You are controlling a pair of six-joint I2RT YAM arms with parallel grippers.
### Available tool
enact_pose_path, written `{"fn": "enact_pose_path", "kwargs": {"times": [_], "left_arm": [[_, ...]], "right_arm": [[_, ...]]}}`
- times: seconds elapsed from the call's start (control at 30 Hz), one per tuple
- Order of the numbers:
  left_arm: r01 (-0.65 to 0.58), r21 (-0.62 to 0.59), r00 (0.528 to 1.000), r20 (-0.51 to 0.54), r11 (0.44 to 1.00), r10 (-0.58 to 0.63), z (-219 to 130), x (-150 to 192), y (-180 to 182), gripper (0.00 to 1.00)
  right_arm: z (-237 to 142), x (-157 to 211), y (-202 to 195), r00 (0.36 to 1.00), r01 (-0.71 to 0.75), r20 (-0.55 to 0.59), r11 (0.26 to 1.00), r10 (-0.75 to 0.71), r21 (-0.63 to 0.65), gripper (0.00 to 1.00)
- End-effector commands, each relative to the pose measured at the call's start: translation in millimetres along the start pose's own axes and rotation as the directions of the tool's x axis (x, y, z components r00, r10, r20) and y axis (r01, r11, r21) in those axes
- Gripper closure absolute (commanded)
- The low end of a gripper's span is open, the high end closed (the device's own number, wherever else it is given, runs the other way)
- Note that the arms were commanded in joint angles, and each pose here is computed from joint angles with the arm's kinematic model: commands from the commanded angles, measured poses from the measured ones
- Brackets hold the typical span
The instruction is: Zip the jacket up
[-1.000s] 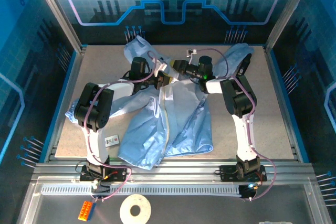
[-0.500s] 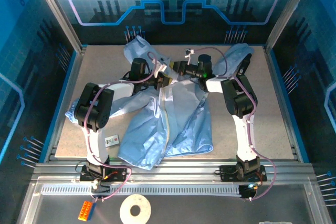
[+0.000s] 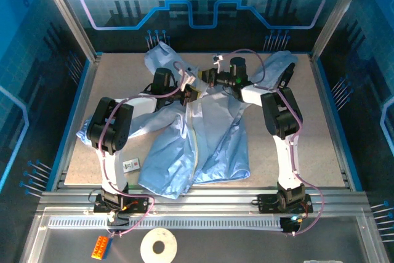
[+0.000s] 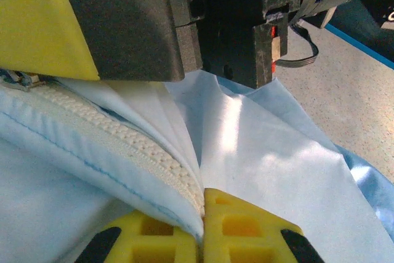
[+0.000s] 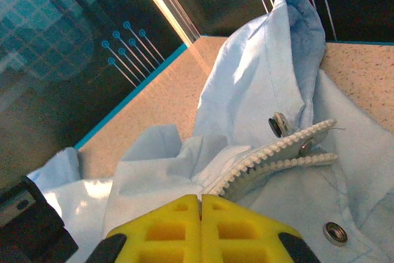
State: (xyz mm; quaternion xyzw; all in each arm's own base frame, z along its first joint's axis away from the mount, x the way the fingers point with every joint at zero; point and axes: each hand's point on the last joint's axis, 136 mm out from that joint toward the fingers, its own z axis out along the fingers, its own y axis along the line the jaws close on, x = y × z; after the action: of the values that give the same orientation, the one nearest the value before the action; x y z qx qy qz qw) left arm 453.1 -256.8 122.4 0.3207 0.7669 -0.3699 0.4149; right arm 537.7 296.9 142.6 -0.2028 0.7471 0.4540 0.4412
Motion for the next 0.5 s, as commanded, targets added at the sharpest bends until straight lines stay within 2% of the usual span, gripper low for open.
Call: {"fn": "enact_pose_path", "kwargs": {"times": [0.0,0.47], "left_arm": [[0.007,0.090,0.999,-0.051,0.996,-0.003,-10,7,-20,1.00],[-0.023,0.103,0.994,-0.105,0.994,0.033,-11,16,-27,1.00]], "right_arm": [[-32,-56,-47,0.985,0.135,0.077,0.968,-0.154,0.212,1.00],[-35,-72,-65,0.968,0.217,0.067,0.941,-0.242,0.258,1.00]]}}
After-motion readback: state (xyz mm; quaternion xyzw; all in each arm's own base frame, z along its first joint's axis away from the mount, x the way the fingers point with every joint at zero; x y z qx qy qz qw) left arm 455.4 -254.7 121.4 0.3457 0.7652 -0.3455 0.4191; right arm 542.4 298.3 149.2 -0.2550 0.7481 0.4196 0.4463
